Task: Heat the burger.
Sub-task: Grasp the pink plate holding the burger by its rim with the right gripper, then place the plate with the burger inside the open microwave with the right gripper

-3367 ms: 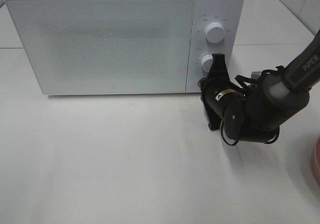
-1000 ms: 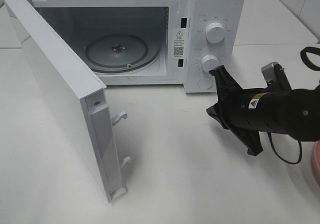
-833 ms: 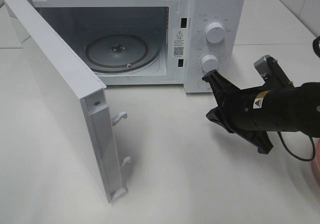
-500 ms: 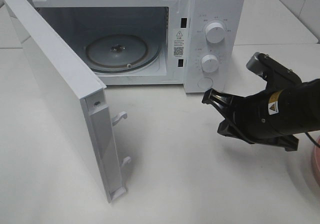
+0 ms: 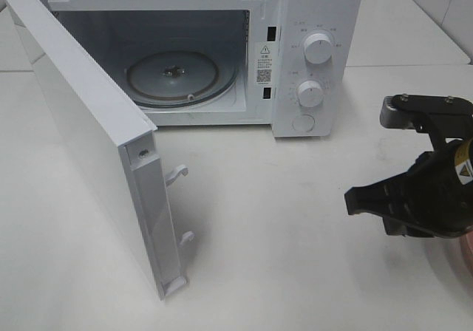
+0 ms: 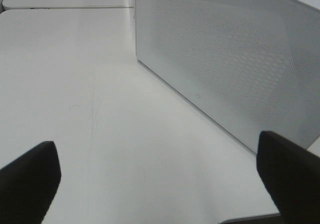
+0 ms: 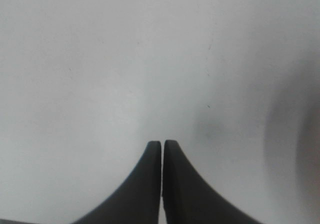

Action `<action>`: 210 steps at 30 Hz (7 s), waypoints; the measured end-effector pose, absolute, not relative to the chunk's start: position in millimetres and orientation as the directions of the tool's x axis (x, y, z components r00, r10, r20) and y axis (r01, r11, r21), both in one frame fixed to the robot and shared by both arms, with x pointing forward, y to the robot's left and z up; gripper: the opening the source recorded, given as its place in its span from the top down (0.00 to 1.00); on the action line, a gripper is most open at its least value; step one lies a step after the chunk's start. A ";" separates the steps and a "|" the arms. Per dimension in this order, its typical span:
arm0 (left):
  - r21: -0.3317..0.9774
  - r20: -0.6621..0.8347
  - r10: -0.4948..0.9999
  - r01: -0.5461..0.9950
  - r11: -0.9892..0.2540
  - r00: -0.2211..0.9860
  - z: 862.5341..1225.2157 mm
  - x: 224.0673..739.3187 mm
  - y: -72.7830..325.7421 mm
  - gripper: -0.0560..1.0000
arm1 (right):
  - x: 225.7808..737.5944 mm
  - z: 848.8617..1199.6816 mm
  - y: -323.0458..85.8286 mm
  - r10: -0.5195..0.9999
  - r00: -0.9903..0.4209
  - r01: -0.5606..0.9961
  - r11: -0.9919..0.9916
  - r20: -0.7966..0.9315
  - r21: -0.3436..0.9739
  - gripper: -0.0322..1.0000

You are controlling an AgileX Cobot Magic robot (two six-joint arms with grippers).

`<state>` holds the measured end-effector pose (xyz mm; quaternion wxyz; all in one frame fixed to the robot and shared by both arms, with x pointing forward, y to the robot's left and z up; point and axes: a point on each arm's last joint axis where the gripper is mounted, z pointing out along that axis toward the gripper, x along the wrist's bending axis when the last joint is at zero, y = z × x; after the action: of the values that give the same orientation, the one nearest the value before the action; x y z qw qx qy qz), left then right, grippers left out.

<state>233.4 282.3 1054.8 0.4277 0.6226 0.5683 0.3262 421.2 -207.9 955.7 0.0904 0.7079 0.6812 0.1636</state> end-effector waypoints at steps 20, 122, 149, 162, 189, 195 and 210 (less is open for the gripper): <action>0.903 -0.080 0.987 0.429 0.012 0.141 1054.8 233.4 282.3 0.01 | 386.2 981.9 -231.9 0.982 -0.180 0.950 0.190 -0.061 0.249 0.90; 0.903 -0.080 0.987 0.429 0.012 0.141 1054.8 233.4 282.3 0.01 | 461.3 890.4 -318.2 0.995 0.091 0.992 -0.087 -0.049 0.087 0.30; 0.903 -0.080 0.987 0.429 0.012 0.141 1054.8 233.4 282.3 0.01 | 458.4 893.0 -304.5 0.997 0.032 0.999 -0.030 -0.074 0.027 0.90; 0.903 -0.080 0.987 0.429 0.012 0.141 1054.8 233.4 282.3 0.01 | 449.9 912.1 -292.4 0.983 0.009 0.999 0.000 -0.184 0.049 0.95; 0.903 -0.080 0.987 0.429 0.012 0.141 1054.8 233.4 282.3 0.01 | 421.0 948.7 -249.7 0.912 -0.187 0.973 0.223 -0.365 0.059 0.95; 0.904 -0.080 0.987 0.428 0.012 0.141 1054.9 233.4 282.3 0.01 | 412.5 955.6 -235.4 0.897 -0.249 0.952 0.296 -0.366 0.080 0.95; 0.904 -0.080 0.987 0.428 0.012 0.141 1054.9 233.4 282.3 0.01 | 393.2 959.6 -211.9 0.812 -0.405 0.890 0.455 -0.421 0.022 0.94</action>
<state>233.4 282.3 1054.9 0.4280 0.6224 0.5682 0.3265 393.2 -211.9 959.6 0.1894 0.5117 0.8317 -0.1033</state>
